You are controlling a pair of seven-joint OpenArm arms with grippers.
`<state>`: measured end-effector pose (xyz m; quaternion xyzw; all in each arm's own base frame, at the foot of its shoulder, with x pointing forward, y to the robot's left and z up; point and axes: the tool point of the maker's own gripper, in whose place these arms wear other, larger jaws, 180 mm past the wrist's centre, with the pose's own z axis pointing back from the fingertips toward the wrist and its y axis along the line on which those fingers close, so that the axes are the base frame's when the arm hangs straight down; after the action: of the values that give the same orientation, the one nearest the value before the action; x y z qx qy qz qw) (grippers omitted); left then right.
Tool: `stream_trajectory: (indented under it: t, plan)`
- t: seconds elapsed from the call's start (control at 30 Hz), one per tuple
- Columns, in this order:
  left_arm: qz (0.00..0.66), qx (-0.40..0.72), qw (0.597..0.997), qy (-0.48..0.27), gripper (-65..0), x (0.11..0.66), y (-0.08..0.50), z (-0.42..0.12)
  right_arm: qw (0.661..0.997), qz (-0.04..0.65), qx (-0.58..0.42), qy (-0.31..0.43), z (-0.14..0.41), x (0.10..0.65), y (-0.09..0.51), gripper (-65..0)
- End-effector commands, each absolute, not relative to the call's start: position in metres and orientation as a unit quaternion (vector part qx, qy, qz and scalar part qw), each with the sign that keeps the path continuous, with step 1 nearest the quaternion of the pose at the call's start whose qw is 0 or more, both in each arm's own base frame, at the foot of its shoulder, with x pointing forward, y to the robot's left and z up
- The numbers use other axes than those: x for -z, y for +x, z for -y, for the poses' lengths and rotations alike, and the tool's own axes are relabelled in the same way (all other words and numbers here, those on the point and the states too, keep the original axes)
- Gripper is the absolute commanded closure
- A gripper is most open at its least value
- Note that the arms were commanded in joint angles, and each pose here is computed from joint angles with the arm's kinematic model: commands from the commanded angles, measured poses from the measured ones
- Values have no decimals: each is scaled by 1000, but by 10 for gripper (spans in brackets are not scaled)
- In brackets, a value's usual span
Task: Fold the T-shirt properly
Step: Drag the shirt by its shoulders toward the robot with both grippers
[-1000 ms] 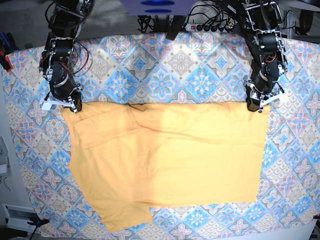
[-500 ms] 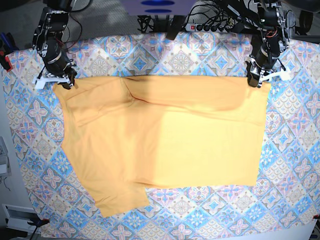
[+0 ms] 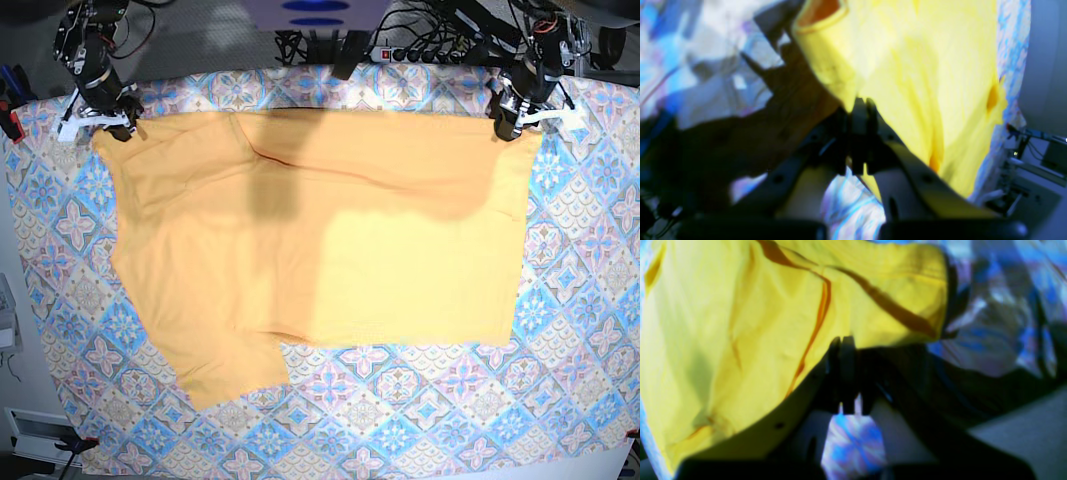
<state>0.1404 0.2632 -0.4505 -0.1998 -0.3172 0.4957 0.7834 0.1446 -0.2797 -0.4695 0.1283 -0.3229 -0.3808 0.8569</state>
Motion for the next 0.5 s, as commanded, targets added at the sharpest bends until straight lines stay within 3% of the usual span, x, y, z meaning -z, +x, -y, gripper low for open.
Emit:
stream_trajectory:
  t: [0.0, 0.47]
  plan:
    - [329, -490, 784, -194, 0, 444, 139, -270, 854, 341, 374, 118, 290, 460, 146, 0]
    - [275, -501, 804, -161, 0, 458, 78, -270, 861, 326, 380, 96, 303, 454, 117, 0]
